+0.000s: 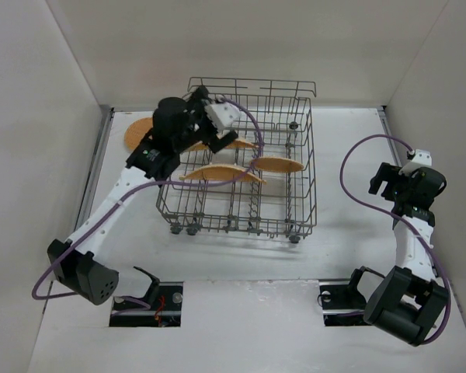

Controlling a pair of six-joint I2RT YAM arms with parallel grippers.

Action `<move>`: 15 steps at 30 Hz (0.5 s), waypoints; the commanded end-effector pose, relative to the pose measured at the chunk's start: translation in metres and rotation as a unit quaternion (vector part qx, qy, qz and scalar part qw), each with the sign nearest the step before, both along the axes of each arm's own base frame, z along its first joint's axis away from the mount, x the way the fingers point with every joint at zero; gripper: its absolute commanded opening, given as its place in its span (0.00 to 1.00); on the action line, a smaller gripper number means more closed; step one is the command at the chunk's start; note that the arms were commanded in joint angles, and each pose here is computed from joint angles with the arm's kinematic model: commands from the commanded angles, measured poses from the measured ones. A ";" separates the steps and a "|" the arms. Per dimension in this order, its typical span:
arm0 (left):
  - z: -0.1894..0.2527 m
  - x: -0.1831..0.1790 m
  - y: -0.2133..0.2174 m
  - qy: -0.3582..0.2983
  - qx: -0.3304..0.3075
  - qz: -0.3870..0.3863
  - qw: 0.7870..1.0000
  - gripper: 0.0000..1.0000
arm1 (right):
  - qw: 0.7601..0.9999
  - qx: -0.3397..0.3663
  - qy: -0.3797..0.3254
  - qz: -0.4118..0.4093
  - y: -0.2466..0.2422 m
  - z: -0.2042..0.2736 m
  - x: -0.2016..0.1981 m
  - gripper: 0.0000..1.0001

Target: Load the plates into the dish rack

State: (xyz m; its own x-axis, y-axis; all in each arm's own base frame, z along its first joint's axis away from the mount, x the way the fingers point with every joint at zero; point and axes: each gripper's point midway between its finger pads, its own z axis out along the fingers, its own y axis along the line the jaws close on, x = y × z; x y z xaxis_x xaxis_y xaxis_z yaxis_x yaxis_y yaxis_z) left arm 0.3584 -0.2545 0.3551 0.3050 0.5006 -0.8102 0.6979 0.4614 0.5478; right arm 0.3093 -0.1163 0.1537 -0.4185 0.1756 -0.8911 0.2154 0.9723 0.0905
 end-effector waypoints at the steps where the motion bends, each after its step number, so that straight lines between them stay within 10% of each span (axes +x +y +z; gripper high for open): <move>1: 0.044 0.035 0.079 0.005 -0.081 0.171 0.982 0.94 | 0.999 -0.006 -0.033 0.003 -0.002 0.023 0.008 0.91; 7: 0.017 0.081 0.217 0.134 -0.244 0.365 0.888 0.76 | 1.000 -0.001 -0.025 0.002 -0.004 0.020 0.009 0.91; 15: -0.085 0.101 0.326 0.353 -0.486 0.445 0.664 0.84 | 1.000 0.003 -0.017 -0.001 -0.006 0.017 0.010 0.91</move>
State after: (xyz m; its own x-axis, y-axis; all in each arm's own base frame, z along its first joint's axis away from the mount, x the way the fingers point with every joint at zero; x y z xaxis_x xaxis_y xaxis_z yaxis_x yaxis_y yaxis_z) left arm 0.4604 0.0810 0.2947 -0.3421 -0.3409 -0.8757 -0.0977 0.9397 -0.3277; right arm 0.3100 -0.1160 0.1458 -0.4416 0.1924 -0.8763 0.2161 0.9708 0.1043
